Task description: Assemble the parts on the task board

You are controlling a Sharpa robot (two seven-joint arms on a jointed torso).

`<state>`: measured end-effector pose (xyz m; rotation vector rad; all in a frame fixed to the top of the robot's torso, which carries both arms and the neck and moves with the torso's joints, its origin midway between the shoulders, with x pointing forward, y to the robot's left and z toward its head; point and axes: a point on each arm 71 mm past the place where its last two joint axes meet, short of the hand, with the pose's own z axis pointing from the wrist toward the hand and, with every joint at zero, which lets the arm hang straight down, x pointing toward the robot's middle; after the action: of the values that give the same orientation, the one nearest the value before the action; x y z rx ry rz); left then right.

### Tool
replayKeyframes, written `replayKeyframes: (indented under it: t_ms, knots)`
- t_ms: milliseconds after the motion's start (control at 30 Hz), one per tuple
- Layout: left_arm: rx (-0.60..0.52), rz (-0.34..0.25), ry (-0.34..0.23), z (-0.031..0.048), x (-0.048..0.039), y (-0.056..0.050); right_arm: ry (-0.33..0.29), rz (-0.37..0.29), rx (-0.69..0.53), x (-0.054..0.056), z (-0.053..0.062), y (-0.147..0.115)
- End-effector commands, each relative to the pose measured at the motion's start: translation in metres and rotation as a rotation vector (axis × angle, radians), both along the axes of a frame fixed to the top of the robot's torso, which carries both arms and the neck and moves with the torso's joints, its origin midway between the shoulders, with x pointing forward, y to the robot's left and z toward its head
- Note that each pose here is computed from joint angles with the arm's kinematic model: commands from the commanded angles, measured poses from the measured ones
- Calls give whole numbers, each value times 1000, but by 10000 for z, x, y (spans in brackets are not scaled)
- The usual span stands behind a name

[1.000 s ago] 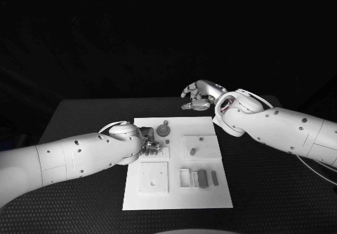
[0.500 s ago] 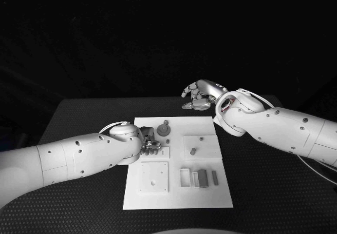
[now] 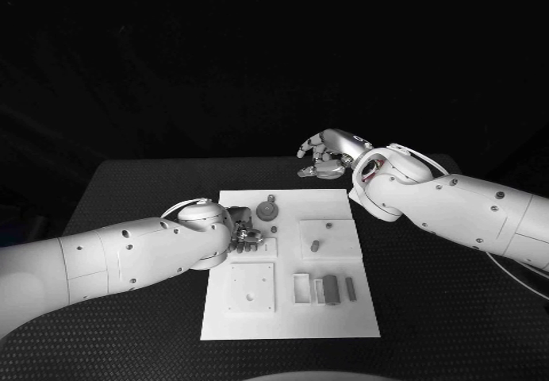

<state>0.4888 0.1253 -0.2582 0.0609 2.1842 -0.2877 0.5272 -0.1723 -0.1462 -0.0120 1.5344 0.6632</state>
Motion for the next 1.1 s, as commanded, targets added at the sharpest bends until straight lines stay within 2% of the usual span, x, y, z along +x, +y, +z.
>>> replayKeyframes:
  t_ms: [33,1100]
  knots:
    - [8,3,22,-63,-36,12,2,10,-6,-5,-1,7]
    - [-10,9,31,-71,-35,34,6,9,-7,-1,-8,0]
